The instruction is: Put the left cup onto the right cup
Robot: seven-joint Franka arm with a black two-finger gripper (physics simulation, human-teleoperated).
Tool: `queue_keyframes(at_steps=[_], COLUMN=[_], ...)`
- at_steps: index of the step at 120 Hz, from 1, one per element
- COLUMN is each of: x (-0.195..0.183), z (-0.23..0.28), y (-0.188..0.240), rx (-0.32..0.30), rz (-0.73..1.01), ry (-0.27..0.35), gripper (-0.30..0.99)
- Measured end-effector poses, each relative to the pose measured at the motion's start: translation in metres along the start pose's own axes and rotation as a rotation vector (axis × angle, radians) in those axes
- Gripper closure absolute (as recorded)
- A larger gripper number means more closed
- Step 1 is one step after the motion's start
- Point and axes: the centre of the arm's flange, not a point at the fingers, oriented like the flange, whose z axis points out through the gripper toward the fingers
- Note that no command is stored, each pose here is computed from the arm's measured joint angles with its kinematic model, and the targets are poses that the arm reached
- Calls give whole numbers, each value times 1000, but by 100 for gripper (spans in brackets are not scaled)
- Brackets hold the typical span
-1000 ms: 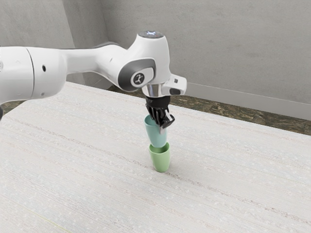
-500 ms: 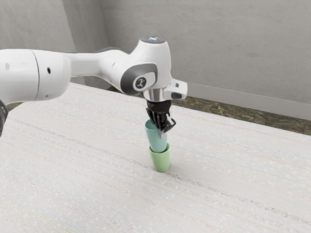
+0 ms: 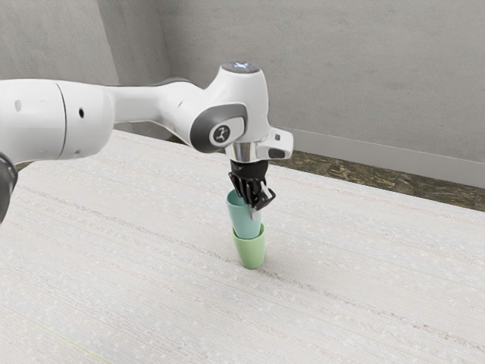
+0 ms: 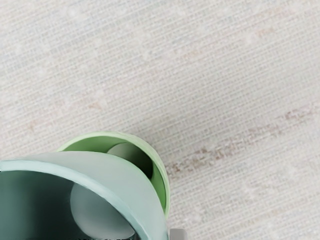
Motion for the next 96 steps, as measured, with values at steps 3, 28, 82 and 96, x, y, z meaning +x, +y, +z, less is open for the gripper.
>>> queue_keyframes(at_steps=[3,28,82,96], x=[0,1,1,1], z=[0,4,4,3], y=[0,0,0,0], rx=[0,-3,-4,-4], rz=[0,0,5,5], ry=[0,-4,-4,-3], gripper=[78,51,6,4])
